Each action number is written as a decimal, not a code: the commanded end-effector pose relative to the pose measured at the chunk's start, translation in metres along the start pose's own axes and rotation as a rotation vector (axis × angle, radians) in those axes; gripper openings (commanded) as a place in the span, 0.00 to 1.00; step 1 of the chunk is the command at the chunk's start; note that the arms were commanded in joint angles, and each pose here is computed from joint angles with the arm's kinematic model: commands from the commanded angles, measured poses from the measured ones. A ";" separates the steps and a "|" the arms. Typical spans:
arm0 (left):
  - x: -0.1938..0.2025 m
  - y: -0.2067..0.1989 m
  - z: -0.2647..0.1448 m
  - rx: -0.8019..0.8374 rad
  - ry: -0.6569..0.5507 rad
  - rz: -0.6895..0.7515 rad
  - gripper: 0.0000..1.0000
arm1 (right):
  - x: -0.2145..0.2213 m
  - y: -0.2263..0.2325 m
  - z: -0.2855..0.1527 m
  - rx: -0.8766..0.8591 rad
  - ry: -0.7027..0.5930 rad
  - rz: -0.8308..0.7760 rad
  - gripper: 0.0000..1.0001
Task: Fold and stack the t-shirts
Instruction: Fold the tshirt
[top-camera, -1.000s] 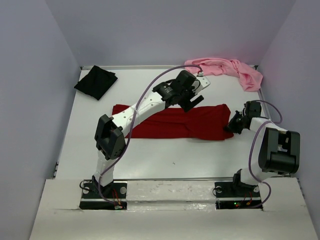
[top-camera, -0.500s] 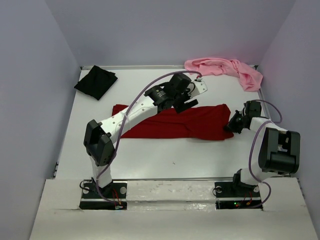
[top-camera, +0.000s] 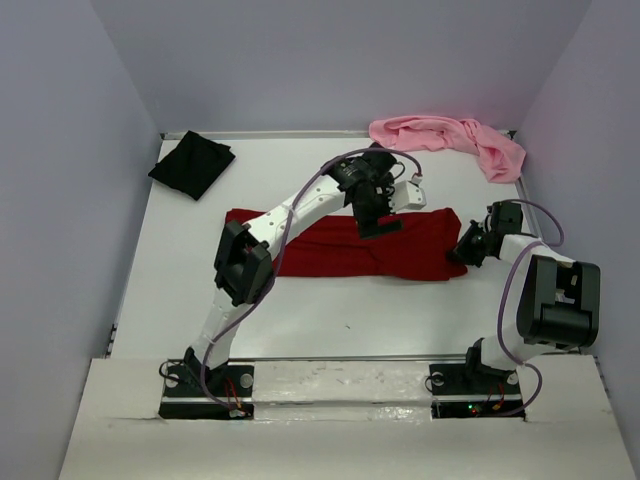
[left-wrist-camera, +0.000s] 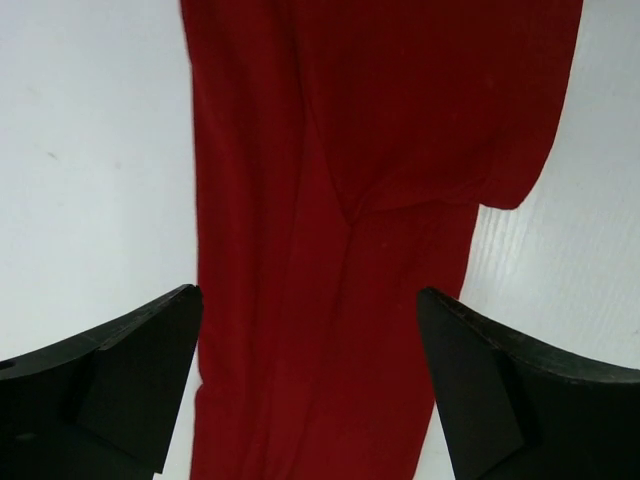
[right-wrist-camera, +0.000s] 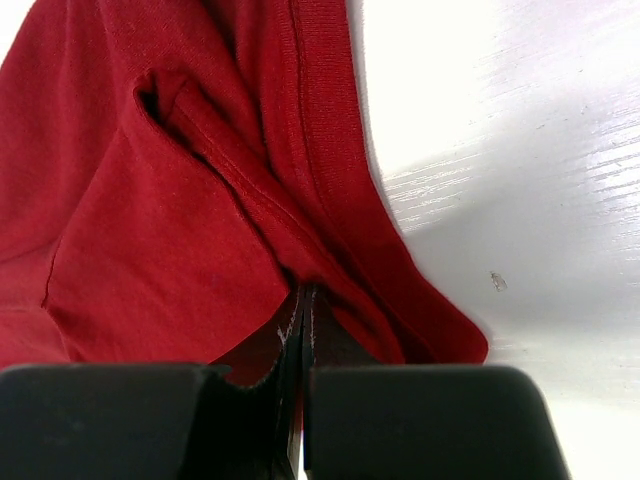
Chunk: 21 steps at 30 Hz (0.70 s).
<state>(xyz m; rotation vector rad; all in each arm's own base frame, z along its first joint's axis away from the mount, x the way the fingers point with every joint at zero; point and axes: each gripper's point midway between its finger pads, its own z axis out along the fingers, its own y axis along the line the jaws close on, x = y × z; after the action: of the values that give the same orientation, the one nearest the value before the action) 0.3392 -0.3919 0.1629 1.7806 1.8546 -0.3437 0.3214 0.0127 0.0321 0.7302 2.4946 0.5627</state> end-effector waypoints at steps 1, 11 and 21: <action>-0.003 -0.018 -0.017 0.076 -0.021 -0.063 0.99 | -0.012 0.009 -0.006 -0.030 -0.040 -0.039 0.00; 0.011 -0.021 -0.016 -0.038 0.029 0.006 0.99 | -0.013 0.012 -0.006 -0.039 -0.041 -0.041 0.00; 0.034 -0.026 0.020 -0.033 0.083 -0.010 0.99 | -0.013 0.012 -0.006 -0.040 -0.040 -0.041 0.00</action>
<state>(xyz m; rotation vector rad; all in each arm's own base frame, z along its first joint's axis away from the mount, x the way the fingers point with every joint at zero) 0.3102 -0.3729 0.1190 1.8195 1.9458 -0.2732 0.3212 0.0141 0.0326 0.7170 2.4962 0.5730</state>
